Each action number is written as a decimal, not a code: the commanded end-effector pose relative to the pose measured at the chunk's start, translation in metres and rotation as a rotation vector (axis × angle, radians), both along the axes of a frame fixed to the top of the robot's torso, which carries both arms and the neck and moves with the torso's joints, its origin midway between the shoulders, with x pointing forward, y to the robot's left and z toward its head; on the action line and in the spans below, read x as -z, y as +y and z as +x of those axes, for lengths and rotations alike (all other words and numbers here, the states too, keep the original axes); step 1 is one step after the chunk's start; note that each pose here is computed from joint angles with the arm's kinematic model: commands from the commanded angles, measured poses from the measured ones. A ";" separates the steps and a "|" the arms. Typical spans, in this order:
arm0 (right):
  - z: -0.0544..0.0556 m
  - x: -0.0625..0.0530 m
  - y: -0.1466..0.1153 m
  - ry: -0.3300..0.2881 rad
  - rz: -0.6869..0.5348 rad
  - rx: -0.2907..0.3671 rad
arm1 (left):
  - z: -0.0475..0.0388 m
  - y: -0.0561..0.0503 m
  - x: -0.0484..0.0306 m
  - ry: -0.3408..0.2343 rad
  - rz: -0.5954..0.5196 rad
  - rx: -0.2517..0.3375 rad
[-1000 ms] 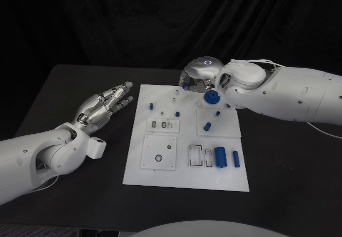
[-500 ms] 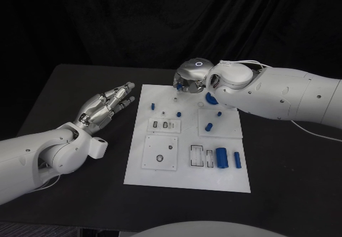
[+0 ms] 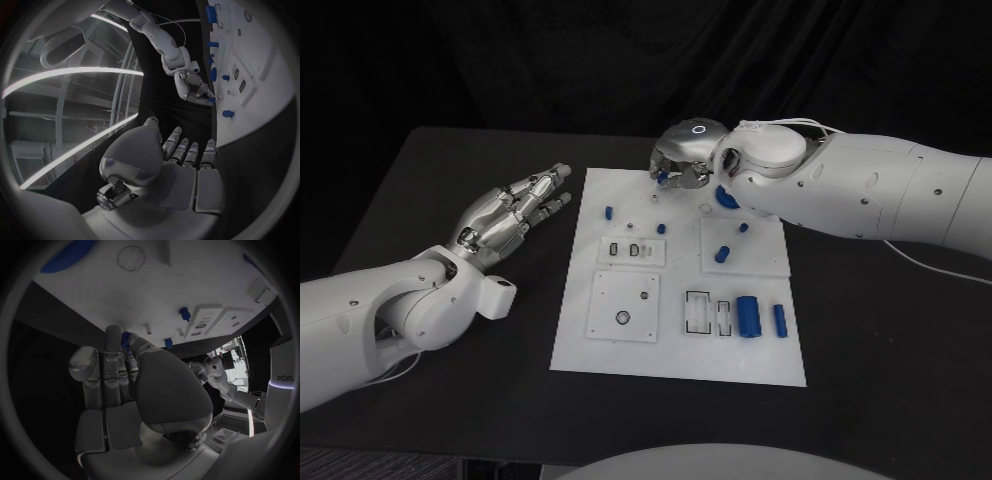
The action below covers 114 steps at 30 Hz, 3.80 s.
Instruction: Assemble the parts on the task board
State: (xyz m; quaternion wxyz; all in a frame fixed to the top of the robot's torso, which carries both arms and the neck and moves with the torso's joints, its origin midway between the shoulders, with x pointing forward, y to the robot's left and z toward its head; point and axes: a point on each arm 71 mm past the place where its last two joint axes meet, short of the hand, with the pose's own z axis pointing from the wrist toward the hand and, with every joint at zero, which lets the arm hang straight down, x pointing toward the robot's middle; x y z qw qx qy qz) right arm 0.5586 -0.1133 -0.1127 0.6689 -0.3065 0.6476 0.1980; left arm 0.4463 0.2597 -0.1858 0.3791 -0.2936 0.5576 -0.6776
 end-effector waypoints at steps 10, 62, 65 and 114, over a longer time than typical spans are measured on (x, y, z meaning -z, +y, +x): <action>0.006 0.010 -0.003 0.024 -0.031 0.033 | -0.0046 0.001 -0.0182 -0.211 -0.143 0.020; -0.040 -0.011 -0.144 0.000 0.193 0.284 | -0.0030 0.008 -0.0168 -0.204 -0.132 0.009; -0.042 -0.002 -0.151 0.003 0.201 0.315 | -0.0028 0.008 -0.0166 -0.204 -0.133 0.010; -0.037 0.037 -0.145 0.126 0.118 0.335 | 0.0006 0.008 -0.0143 -0.195 -0.130 0.017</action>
